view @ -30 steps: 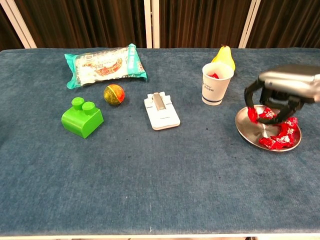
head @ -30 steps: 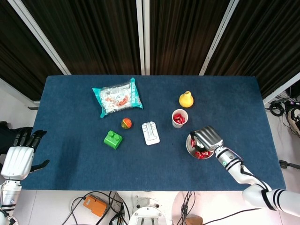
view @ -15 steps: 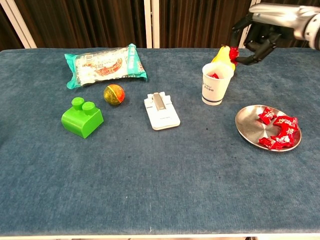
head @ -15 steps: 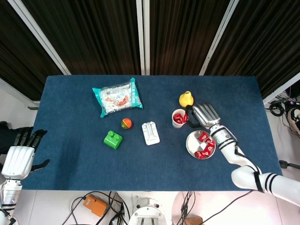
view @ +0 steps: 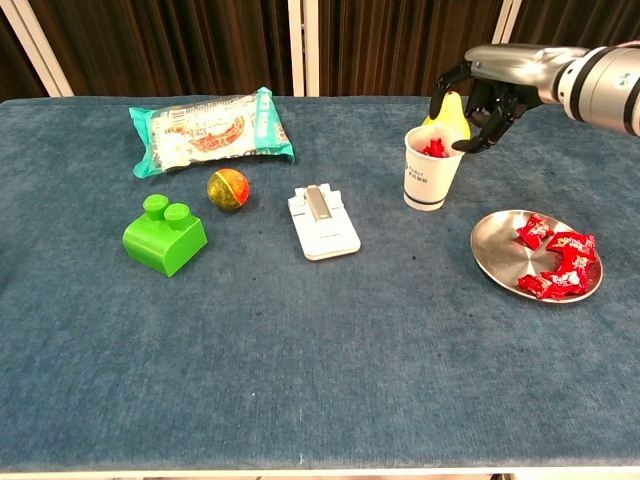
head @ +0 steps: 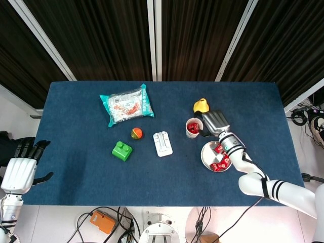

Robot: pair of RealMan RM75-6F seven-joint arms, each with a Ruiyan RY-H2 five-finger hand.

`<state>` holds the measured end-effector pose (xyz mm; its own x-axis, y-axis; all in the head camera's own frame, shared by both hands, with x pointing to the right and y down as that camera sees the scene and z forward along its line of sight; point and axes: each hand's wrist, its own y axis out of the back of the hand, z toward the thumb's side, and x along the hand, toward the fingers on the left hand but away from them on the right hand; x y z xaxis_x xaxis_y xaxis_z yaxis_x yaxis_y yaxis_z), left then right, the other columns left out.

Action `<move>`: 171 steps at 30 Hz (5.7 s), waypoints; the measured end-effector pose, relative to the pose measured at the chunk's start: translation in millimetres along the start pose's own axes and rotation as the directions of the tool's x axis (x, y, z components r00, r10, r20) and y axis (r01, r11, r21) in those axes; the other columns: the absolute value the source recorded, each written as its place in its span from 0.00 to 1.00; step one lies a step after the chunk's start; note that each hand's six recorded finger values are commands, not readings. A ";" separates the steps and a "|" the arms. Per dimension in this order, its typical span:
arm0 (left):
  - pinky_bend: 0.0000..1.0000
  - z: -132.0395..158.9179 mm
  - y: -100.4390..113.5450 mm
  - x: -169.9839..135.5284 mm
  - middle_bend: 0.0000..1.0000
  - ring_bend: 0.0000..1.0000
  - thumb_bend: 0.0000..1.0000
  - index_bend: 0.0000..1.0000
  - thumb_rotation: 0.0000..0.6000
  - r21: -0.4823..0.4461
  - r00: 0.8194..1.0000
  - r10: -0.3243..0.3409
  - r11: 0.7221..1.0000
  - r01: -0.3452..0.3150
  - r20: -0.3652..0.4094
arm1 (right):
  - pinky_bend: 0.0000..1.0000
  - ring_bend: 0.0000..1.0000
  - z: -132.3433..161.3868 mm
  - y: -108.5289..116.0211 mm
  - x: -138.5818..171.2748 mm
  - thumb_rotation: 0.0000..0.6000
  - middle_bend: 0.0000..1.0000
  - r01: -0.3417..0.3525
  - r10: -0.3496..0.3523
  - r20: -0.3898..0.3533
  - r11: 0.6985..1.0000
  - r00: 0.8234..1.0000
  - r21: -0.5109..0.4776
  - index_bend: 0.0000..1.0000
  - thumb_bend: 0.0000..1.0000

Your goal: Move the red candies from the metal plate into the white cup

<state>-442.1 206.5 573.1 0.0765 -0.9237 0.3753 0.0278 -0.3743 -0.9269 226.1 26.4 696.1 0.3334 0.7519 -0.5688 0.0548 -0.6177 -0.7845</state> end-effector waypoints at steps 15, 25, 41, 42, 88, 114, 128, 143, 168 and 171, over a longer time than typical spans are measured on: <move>0.00 -2.1 0.0 -1.6 0.14 0.04 0.00 0.14 1.00 -0.005 1.000 0.007 1.000 -0.007 -0.001 | 1.00 1.00 -26.5 -27.4 93.9 1.00 0.94 -0.088 0.096 -0.107 0.993 0.990 0.080 0.50 0.43; 0.00 0.7 -2.4 -1.8 0.14 0.04 0.00 0.14 1.00 -0.011 1.000 0.005 1.000 -0.005 0.001 | 1.00 1.00 -46.8 -69.4 125.8 1.00 0.94 -0.224 0.235 -0.111 0.969 0.966 0.103 0.50 0.43; 0.00 -2.6 -1.0 -2.7 0.14 0.04 0.00 0.14 1.00 -0.004 1.000 0.006 1.000 -0.006 -0.010 | 1.00 1.00 -35.9 -85.8 112.1 1.00 0.94 -0.281 0.294 -0.137 0.954 0.946 0.106 0.58 0.58; 0.00 -2.9 -1.0 -2.9 0.14 0.04 0.00 0.14 1.00 -0.005 1.000 0.006 1.000 -0.006 -0.011 | 1.00 1.00 -35.7 -85.9 110.9 1.00 0.94 -0.282 0.295 -0.136 0.953 0.946 0.105 0.62 0.60; 0.00 -6.2 -1.3 -0.6 0.14 0.04 0.00 0.14 1.00 -0.005 1.000 0.006 1.000 -0.006 -0.013 | 1.00 1.00 7.8 11.0 19.0 1.00 0.94 0.032 -0.033 -0.100 0.999 0.994 -0.004 0.43 0.31; 0.00 -2.8 2.8 -1.4 0.14 0.04 0.00 0.14 1.00 0.008 1.000 0.010 1.000 -0.010 -0.006 | 1.00 1.00 -53.8 -72.2 123.7 1.00 0.94 -0.239 0.249 -0.067 0.962 0.966 0.129 0.51 0.36; 0.00 -4.6 4.4 -2.0 0.14 0.04 0.00 0.14 1.00 0.012 1.000 0.013 1.000 -0.013 -0.014 | 1.00 1.00 -58.7 -82.8 111.6 1.00 0.94 -0.271 0.279 -0.041 0.952 0.959 0.143 0.63 0.57; 0.00 -5.0 5.2 -0.6 0.14 0.04 0.00 0.14 1.00 0.016 1.000 0.016 1.000 -0.016 -0.011 | 1.00 1.00 -49.8 -42.6 106.2 1.00 0.94 -0.129 0.133 -0.074 0.990 0.988 0.057 0.68 0.62; 0.00 -3.0 7.6 2.1 0.14 0.04 0.00 0.14 1.00 0.023 1.000 0.014 1.000 -0.014 -0.009 | 1.00 1.00 -8.0 6.0 6.9 1.00 0.94 -0.061 0.062 -0.047 0.998 0.997 0.017 0.59 0.59; 0.00 -2.6 7.4 2.2 0.14 0.04 0.00 0.14 1.00 0.023 1.000 0.014 1.000 -0.013 -0.008 | 1.00 1.00 -8.3 5.8 4.4 1.00 0.94 -0.059 0.060 -0.040 0.998 0.997 0.024 0.55 0.58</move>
<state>-444.4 201.5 567.0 0.0691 -0.9293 0.3627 0.0498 -0.3599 -0.9316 235.7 24.2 691.0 0.3735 0.7037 -0.6043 0.0126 -0.6553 -0.7553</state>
